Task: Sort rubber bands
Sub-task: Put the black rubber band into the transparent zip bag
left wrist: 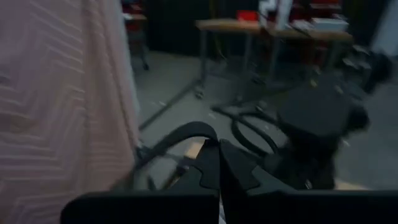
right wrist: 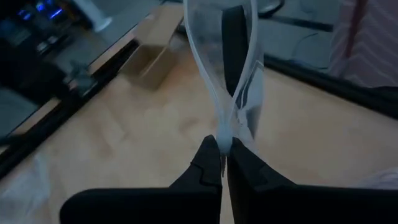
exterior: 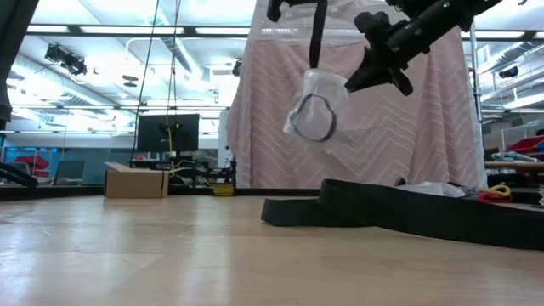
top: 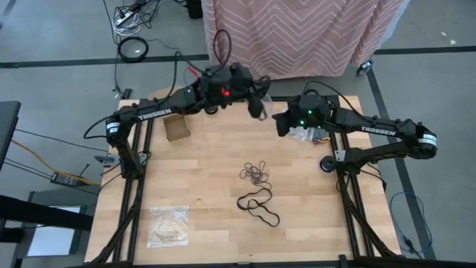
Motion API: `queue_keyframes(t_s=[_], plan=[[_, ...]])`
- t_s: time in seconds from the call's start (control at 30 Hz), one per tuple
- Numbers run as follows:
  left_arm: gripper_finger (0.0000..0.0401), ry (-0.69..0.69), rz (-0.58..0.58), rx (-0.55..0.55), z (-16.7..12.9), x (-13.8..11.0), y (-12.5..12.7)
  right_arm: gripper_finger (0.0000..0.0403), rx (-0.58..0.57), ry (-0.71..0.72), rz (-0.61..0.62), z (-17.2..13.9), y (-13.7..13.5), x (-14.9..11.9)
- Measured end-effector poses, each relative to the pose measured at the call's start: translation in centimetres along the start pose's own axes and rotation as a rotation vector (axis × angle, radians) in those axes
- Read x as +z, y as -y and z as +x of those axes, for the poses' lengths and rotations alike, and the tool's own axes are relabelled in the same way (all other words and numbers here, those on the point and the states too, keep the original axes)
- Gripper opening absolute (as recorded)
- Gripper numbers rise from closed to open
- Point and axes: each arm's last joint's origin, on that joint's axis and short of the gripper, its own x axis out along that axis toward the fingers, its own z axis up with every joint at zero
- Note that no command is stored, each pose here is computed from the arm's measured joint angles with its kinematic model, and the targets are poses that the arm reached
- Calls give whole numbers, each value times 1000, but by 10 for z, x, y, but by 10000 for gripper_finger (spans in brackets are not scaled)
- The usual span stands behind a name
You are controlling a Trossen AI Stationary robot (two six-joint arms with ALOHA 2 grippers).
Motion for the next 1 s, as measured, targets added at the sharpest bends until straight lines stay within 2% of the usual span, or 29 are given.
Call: queue_keyframes(t_s=[0.2, 0.37, 0.57, 1.0], plan=[[0, 27, -9, 12, 9, -5, -1, 0, 11, 59, 45, 1, 1, 7], [0, 74, -55, -6, 19, -8, 1, 0, 3, 42, 50, 10, 2, 5], [0, 56, -62, -8, 25, -15, -1, 0, 27, 23, 48, 21, 0, 3], [0, 21, -56, -3, 29, -22, -4, 0, 51, 23, 47, 21, 0, 4]])
